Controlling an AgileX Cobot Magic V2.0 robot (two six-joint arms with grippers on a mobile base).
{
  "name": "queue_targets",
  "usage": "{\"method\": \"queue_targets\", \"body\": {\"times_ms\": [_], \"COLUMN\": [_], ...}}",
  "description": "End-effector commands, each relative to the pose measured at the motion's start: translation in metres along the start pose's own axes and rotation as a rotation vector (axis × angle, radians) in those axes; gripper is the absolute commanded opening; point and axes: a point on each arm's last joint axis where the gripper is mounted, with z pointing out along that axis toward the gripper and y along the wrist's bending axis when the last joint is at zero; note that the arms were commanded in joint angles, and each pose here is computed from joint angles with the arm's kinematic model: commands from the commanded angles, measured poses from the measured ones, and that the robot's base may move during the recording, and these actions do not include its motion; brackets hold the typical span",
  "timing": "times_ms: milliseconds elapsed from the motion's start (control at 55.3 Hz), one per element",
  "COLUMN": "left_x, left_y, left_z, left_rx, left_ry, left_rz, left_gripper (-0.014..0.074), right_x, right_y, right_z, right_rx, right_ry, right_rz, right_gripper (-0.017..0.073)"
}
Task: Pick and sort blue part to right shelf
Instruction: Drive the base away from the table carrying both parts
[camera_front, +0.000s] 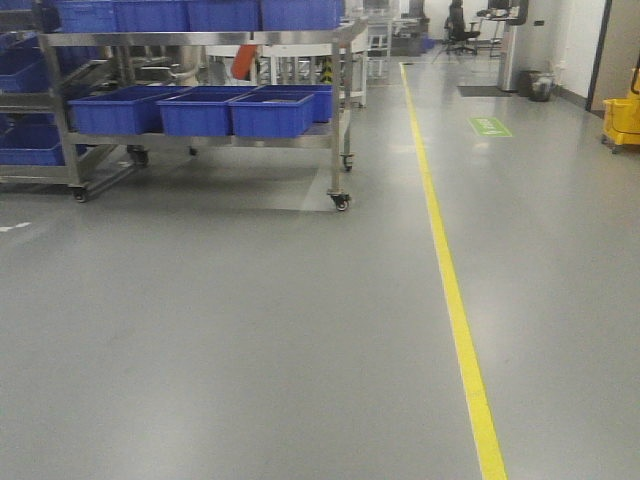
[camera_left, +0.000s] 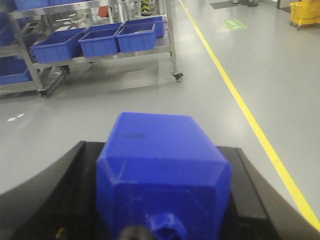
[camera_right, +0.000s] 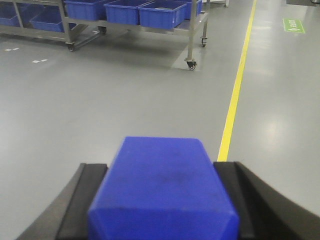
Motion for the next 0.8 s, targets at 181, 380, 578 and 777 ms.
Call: {"method": "queue_targets", "body": {"times_ms": [181,380,578,777], "left_x": [-0.015,-0.015,-0.015,-0.015], "left_y": [0.0012,0.0012,0.0012,0.0012], "left_z": [-0.0019,-0.0019,-0.0019,-0.0019], "left_rx": [-0.005,-0.005,-0.005,-0.005], "left_ry": [-0.097,-0.097,-0.097,-0.097], "left_rz": [-0.009,-0.009,-0.009,-0.009], "left_gripper": [0.0337,0.0337,0.0337,0.0337], "right_x": [-0.015,-0.015,-0.015,-0.015], "right_y": [0.0007,0.0007,0.0007,0.0007], "right_z": [-0.0018,-0.0018,-0.0018,-0.0018], "right_rx": [-0.003,-0.003,-0.003,-0.003], "right_ry": [-0.092,-0.092,-0.092,-0.092], "right_rz": [-0.021,-0.021,-0.021,-0.021], "right_gripper": [0.0342,0.0342,0.0342,0.0342]}}
